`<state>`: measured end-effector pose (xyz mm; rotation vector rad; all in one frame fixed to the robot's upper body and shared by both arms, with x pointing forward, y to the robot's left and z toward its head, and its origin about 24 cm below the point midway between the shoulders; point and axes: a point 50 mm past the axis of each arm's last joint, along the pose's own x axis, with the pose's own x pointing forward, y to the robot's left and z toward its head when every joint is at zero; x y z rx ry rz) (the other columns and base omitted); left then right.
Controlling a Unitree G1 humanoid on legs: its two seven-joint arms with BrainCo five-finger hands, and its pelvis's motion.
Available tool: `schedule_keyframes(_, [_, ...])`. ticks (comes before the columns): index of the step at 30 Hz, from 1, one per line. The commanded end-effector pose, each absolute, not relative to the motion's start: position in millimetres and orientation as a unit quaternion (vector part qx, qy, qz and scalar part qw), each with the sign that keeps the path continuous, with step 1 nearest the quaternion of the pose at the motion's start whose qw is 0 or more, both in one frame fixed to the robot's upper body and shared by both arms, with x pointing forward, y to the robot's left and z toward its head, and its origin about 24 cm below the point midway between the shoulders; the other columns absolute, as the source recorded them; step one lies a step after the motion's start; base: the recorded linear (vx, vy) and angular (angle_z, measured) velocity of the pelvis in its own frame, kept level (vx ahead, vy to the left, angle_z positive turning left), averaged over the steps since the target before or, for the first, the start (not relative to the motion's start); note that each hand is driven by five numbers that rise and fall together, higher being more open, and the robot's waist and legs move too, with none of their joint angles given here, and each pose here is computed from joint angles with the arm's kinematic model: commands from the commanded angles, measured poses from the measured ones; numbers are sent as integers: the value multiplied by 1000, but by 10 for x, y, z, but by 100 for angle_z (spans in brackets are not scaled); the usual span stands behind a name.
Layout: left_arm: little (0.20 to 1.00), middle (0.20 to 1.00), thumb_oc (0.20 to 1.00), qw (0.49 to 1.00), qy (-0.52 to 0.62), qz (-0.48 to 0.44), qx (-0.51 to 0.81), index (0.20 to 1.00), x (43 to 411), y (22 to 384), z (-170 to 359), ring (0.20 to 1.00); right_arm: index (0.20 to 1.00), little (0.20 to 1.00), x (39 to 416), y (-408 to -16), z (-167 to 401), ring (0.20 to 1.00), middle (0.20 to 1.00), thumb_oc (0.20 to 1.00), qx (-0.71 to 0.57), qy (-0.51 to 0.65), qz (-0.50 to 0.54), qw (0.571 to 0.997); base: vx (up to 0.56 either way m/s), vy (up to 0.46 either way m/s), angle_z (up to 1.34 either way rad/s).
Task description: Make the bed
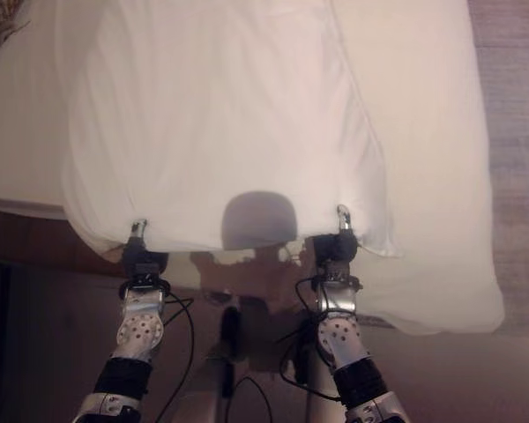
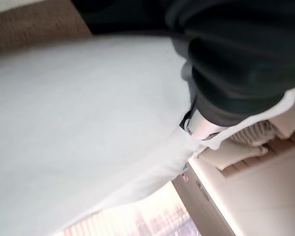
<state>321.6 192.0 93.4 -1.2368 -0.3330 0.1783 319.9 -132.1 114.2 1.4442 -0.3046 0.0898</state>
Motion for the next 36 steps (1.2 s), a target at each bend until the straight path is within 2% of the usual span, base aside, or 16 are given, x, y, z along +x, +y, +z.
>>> schedule_keyframes(1, [200,200,200,789,-250,123,-547,200,3015,2290,1106,200,200,200,3027,-1863,1115,200,200,200,635,-229,-32,737,2,314,-26])
schedule_keyframes(6, [200,200,200,792,-249,78,-552,200,3088,2178,1188,200,200,200,2981,-1877,1043,200,200,200,633,-220,-37,741,6,612,18])
schedule_keyframes(13, [200,200,200,839,-211,15,-502,200,3125,2049,1123,200,200,200,2924,-1749,1014,200,200,200,638,-213,-16,740,-44,628,-1])
schedule_keyframes(20, [200,200,200,844,-192,18,-501,200,3081,1947,1030,200,200,200,2928,-1642,934,200,200,200,632,-190,-7,751,-129,374,-16])
schedule_keyframes(25, [200,200,200,848,-174,12,-500,200,3015,1901,947,200,200,200,2908,-1613,854,200,200,200,618,-167,-1,768,-109,57,-40])
schedule_keyframes(36, [200,200,200,845,-145,-2,-515,200,2970,1698,870,200,200,200,2855,-1837,746,200,200,200,598,-158,-50,784,-98,-98,1])
